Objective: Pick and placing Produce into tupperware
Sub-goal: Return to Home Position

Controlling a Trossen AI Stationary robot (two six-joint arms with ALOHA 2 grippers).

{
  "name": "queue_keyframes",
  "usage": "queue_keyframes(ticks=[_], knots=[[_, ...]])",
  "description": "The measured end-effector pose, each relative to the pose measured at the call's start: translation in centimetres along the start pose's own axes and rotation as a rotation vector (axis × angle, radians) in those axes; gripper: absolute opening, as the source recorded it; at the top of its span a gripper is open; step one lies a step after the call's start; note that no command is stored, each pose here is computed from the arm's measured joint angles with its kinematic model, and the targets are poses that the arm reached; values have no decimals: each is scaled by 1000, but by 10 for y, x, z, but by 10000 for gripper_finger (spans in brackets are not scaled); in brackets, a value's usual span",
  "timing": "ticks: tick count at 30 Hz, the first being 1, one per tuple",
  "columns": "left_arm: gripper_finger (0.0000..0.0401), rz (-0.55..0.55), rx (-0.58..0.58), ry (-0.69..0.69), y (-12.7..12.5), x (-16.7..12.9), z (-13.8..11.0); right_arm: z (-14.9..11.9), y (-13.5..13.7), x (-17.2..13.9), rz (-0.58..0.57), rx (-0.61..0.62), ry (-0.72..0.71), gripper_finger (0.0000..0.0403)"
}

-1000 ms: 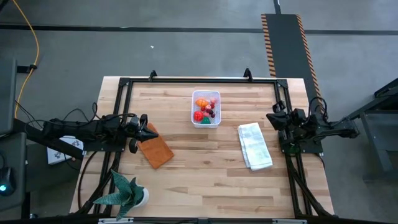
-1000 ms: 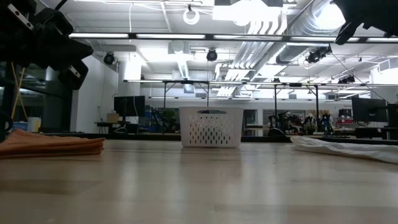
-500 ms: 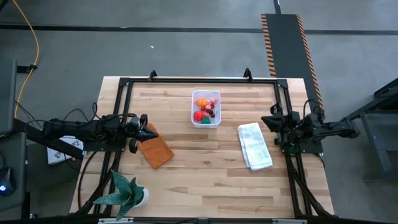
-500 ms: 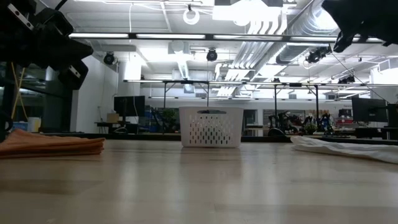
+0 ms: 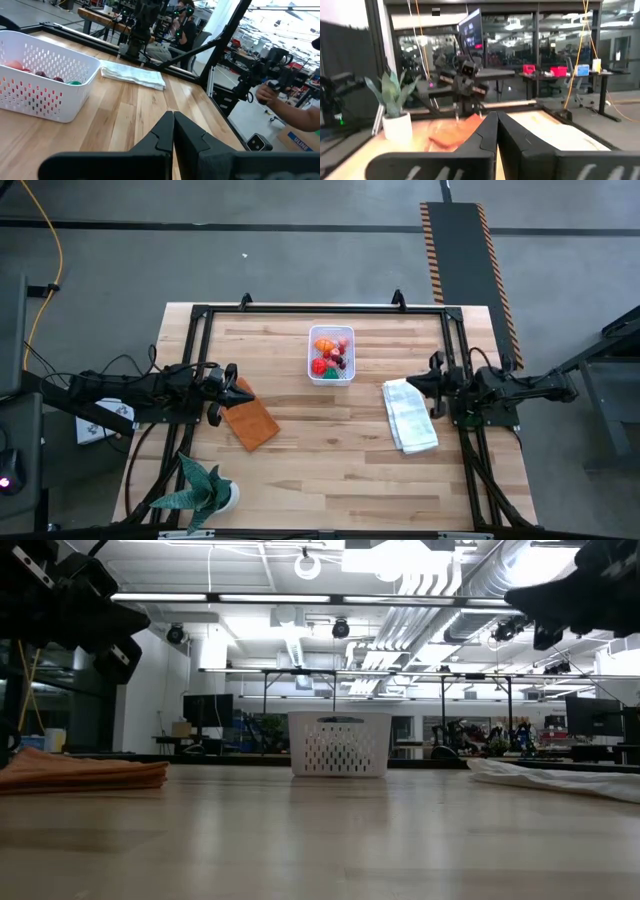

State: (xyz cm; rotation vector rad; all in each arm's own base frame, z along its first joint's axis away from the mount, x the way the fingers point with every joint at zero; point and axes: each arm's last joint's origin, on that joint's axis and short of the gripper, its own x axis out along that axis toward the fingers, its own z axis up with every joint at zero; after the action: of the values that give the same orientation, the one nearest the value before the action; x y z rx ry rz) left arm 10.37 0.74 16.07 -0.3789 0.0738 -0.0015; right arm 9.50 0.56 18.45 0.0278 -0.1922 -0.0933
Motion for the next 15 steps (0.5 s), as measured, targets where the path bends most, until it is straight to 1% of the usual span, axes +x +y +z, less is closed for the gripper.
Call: queue_keyframes(ticks=[7,15], knots=[[1,0,0,0,0,0,0,-14,0,-1,-10,-10,139,0],[1,-3,-1,1,0,0,0,-15,1,-1,59,-79,150,0]])
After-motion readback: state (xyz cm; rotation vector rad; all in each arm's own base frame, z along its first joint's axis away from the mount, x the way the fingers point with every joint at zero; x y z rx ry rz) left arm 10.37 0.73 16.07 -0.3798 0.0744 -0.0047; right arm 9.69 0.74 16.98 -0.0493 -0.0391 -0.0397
